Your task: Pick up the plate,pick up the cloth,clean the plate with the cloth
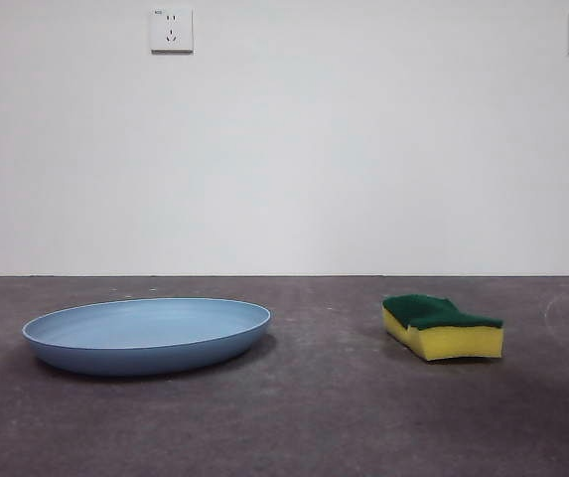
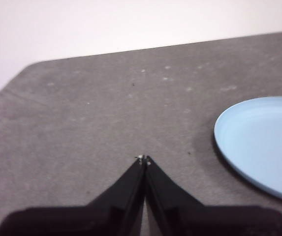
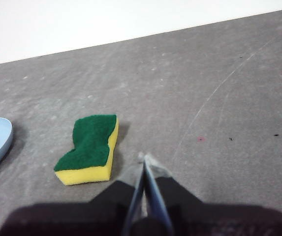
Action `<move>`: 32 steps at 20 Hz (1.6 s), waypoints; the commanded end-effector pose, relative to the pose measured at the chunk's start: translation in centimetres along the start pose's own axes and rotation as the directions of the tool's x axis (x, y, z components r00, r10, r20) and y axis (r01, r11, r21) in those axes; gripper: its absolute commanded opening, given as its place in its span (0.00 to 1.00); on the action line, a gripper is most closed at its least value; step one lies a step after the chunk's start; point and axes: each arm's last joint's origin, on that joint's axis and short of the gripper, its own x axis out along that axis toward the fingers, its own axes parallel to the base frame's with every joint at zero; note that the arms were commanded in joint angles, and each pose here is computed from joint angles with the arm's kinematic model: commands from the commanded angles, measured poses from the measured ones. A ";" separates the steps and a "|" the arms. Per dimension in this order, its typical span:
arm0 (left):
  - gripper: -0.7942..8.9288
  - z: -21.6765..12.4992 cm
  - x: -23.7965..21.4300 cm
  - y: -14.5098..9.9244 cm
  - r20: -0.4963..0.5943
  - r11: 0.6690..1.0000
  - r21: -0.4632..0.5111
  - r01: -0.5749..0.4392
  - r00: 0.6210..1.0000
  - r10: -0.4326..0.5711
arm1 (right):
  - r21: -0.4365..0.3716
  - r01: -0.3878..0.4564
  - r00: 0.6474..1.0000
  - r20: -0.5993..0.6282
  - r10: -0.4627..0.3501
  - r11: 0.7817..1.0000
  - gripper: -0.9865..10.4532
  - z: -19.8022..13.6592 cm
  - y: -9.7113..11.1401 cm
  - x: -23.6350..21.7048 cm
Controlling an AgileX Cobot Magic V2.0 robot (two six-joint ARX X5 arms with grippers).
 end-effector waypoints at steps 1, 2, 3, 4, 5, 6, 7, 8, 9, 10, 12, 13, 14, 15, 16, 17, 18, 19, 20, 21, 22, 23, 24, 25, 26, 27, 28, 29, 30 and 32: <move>0.08 -0.4 0.1 0.0 -0.007 0.998 0.065 -0.005 1.000 0.005 | 0.011 0.006 1.000 -0.017 -0.006 1.000 0.09 -0.4 -0.1 0.1; 0.08 -0.4 0.1 0.0 -0.006 0.998 0.065 0.004 1.000 -0.003 | 0.011 0.006 1.000 -0.017 -0.006 1.000 0.09 -0.4 -0.1 0.1; 0.08 -0.4 0.1 0.0 -0.006 0.998 0.065 0.006 1.000 -0.006 | 0.011 0.006 1.000 -0.017 -0.006 1.000 0.09 -0.4 -0.1 0.1; 0.08 -0.4 0.1 0.0 -0.006 0.998 0.065 0.004 1.000 -0.004 | 0.011 0.006 1.000 -0.017 -0.006 1.000 0.09 -0.4 -0.1 0.1; 0.08 -0.4 0.1 0.0 -0.006 0.998 0.065 0.005 1.000 -0.004 | 0.011 0.007 1.000 -0.017 -0.007 1.000 0.09 -0.4 -0.1 0.1; 0.08 -0.4 0.1 0.0 -0.006 0.998 0.065 0.005 1.000 -0.004 | 0.011 0.006 1.000 -0.017 -0.006 1.000 0.09 -0.4 -0.1 0.1; 0.08 -0.4 0.1 0.0 -0.006 0.998 0.065 0.007 1.000 -0.007 | 0.011 0.006 1.000 -0.017 -0.006 1.000 0.09 -0.4 -0.1 0.1; 0.08 -0.4 0.1 -0.1 -0.005 0.998 0.056 0.013 1.000 -0.012 | 0.012 0.005 1.000 -0.017 -0.005 1.000 0.09 -0.4 -0.1 0.1; 0.08 -0.4 0.1 -0.1 -0.003 0.999 0.039 0.030 1.000 -0.029 | 0.012 0.003 1.000 -0.017 -0.003 1.000 0.09 -0.4 -0.1 0.1; 0.08 -0.4 0.1 -0.2 0.000 0.999 0.011 0.052 0.999 -0.052 | 0.013 0.003 1.000 -0.017 -0.003 1.000 0.09 -0.4 -0.1 0.1; 0.08 -0.3 0.1 -0.4 0.013 0.991 -0.071 0.116 0.993 -0.116 | 0.055 0.003 1.000 -0.015 -0.003 0.998 0.08 -0.4 -0.1 0.1; 0.08 -0.2 0.1 -0.4 0.028 0.983 -0.105 0.150 0.989 -0.148 | 0.084 0.003 1.000 -0.013 -0.002 0.996 0.08 -0.3 -0.1 0.1; 0.08 -0.1 0.1 -0.5 0.041 0.976 -0.127 0.177 0.984 -0.173 | 0.112 0.003 1.000 -0.012 -0.002 0.994 0.08 -0.2 -0.1 0.0; 0.08 0.1 0.1 -0.5 0.054 0.970 -0.147 0.196 0.980 -0.190 | 0.145 0.002 1.000 -0.009 -0.001 0.989 0.08 -0.1 0.0 0.0; 0.08 0.2 0.1 -0.6 0.064 0.964 -0.167 0.205 0.978 -0.197 | 0.171 0.001 1.000 -0.006 0.000 0.985 0.08 0.0 0.0 0.0; 0.08 0.3 0.0 -0.6 0.074 0.958 -0.192 0.214 0.976 -0.203 | 0.198 0.000 1.000 -0.004 0.001 0.980 0.08 0.2 0.0 -0.1; 0.08 0.3 0.0 -0.6 0.082 0.954 -0.210 0.216 0.976 -0.203 | 0.213 -0.005 1.000 -0.003 0.006 0.977 0.08 0.3 0.1 -0.1; 0.08 0.4 0.0 -0.6 0.088 0.948 -0.230 0.219 0.975 -0.204 | 0.224 -0.008 1.000 -0.002 0.009 0.975 0.08 0.6 0.1 -0.2; 0.08 0.5 0.0 -0.5 0.090 0.944 -0.246 0.219 0.975 -0.203 | 0.233 -0.007 1.000 -0.004 0.008 0.973 0.08 0.9 0.2 -0.2; 0.08 0.6 0.0 -0.5 0.091 0.940 -0.260 0.220 0.975 -0.203 | 0.237 -0.006 1.000 -0.007 0.008 0.972 0.08 1.2 0.2 -0.3; 0.08 0.7 -0.1 -0.5 0.090 0.936 -0.274 0.220 0.975 -0.203 | 0.236 -0.003 1.000 -0.016 0.007 0.972 0.08 1.6 0.3 -0.4; 0.08 0.8 -0.1 -0.5 0.086 0.930 -0.296 0.219 0.976 -0.203 | 0.237 0.002 1.000 -0.028 0.005 0.971 0.08 2.0 0.4 -0.5; 0.08 1.0 -0.2 -0.5 0.082 0.924 -0.314 0.218 0.976 -0.203 | 0.238 0.006 0.999 -0.040 0.004 0.971 0.08 2.4 0.5 -0.5; 0.08 1.2 -0.3 -0.5 0.074 0.918 -0.332 0.217 0.976 -0.204 | 0.239 0.009 0.998 -0.055 0.005 0.971 0.08 3.0 0.6 -0.6; 0.08 1.4 -0.4 -0.4 0.064 0.913 -0.347 0.214 0.977 -0.204 | 0.240 0.005 0.997 -0.073 0.012 0.971 0.08 3.5 0.7 -0.6; 0.08 1.7 -0.5 -0.4 0.056 0.913 -0.350 0.212 0.977 -0.205 | 0.241 0.002 0.996 -0.089 0.020 0.970 0.08 4.1 0.8 -0.6; 0.08 2.1 -0.6 -0.4 0.046 0.913 -0.351 0.209 0.977 -0.206 | 0.243 0.008 0.994 -0.108 0.019 0.970 0.08 4.7 0.9 -0.6; 0.08 2.5 -0.7 -0.3 0.036 0.913 -0.352 0.207 0.978 -0.207 | 0.240 0.013 0.992 -0.128 0.018 0.971 0.08 5.4 1.0 -0.5; 0.08 2.9 -0.8 -0.3 0.028 0.913 -0.353 0.205 0.978 -0.209 | 0.234 0.011 0.989 -0.145 0.024 0.972 0.08 6.1 1.2 -0.4; 0.08 3.9 -0.9 -0.2 0.008 0.914 -0.354 0.199 0.978 -0.210 | 0.208 -0.007 0.981 -0.187 0.047 0.978 0.08 7.6 1.5 -0.1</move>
